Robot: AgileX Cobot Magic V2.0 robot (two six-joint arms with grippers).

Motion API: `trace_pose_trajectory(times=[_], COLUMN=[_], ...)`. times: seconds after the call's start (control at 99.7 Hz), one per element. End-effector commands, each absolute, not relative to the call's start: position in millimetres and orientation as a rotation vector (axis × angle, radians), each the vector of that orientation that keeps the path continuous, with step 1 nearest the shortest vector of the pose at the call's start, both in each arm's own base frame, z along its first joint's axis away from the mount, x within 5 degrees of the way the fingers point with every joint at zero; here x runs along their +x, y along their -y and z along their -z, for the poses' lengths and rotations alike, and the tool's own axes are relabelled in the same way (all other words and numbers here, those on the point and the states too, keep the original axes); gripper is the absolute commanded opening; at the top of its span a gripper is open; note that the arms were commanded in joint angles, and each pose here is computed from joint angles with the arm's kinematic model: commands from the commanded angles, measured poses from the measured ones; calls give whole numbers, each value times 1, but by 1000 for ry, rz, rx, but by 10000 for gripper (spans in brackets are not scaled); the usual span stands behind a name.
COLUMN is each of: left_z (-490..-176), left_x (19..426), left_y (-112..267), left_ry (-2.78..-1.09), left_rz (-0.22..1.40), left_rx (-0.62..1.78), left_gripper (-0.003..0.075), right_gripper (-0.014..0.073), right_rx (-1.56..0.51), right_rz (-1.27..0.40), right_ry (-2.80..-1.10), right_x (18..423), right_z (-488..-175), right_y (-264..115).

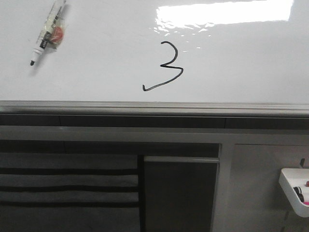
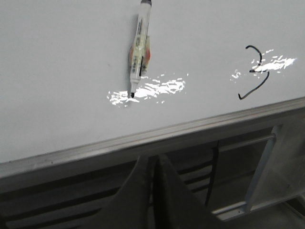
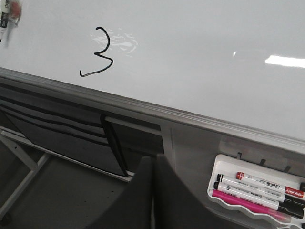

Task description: Write number 3 on whiteboard

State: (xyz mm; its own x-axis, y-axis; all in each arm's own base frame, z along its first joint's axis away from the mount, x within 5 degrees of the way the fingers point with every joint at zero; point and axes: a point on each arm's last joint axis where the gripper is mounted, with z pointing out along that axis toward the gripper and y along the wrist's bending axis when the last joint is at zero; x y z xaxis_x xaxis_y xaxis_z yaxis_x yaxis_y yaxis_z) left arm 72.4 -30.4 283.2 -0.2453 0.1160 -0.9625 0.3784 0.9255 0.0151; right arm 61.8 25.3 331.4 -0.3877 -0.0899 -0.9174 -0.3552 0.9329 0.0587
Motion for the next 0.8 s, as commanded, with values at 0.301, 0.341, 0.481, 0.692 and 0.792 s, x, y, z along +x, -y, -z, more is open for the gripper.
trace_pose_trajectory(times=[0.301, 0.341, 0.481, 0.692, 0.792], left_z=[-262, -258, -241, -216, -217], left_x=[60, 57, 51, 55, 52], left_y=[18, 16, 10, 6, 6], left_ry=[-1648, -1599, -1476, -1424, -1400], left_rz=[168, 154, 106, 72, 72], left_rx=[259, 230, 157, 106, 113], left_gripper=[-18, -18, -18, -18, -18], right_gripper=[-74, -74, -74, -74, -74], right_rx=[-304, -304, -304, -304, -304], right_rz=[-297, -297, -297, -297, -297], right_ry=[-1877, -1877, -1877, -1877, -1877], right_x=[64, 64, 64, 64, 64], right_z=[-344, -344, -344, -344, -344], right_y=[-25, -25, -25, -25, -25])
